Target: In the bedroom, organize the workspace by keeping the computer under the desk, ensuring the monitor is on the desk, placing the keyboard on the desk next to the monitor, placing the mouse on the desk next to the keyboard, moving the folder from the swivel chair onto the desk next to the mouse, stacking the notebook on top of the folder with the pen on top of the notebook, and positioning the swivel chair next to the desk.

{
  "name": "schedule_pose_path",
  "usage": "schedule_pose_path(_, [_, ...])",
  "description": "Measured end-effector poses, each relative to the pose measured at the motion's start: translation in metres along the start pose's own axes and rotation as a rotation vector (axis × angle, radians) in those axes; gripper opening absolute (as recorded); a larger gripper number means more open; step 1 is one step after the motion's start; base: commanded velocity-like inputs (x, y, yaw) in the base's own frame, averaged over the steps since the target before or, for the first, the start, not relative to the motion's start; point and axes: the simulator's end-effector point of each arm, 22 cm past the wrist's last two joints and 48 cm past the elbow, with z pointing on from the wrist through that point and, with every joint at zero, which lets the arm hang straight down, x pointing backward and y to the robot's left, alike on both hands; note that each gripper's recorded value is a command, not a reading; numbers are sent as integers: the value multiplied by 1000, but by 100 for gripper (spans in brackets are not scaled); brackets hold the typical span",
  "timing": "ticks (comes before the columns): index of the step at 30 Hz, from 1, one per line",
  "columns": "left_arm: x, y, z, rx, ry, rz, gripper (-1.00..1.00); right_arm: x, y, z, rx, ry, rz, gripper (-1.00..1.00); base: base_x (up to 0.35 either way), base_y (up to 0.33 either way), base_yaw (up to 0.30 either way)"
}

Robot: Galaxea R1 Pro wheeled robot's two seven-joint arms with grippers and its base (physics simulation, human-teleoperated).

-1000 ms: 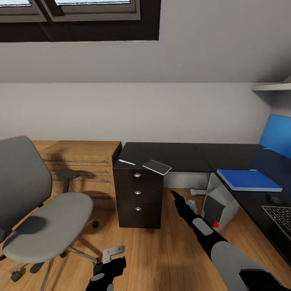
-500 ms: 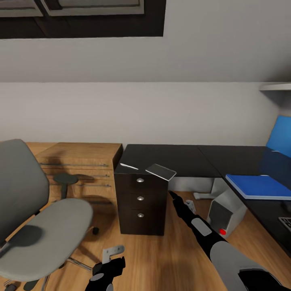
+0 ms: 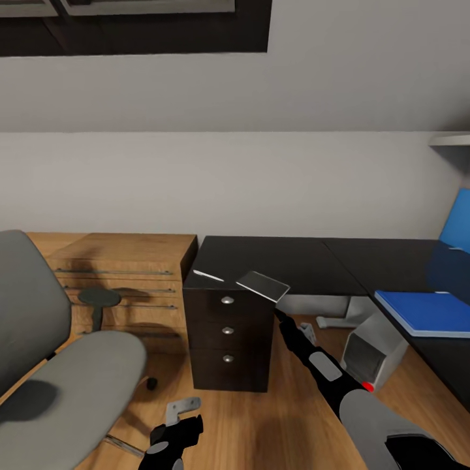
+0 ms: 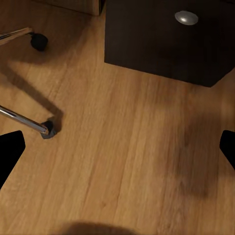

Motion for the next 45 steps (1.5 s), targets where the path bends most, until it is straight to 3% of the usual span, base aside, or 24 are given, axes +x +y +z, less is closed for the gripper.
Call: schedule_pose_path(45, [-10, -3, -9, 5, 4, 3, 100, -8, 14, -1, -1, -4, -3, 100, 41, 0, 0])
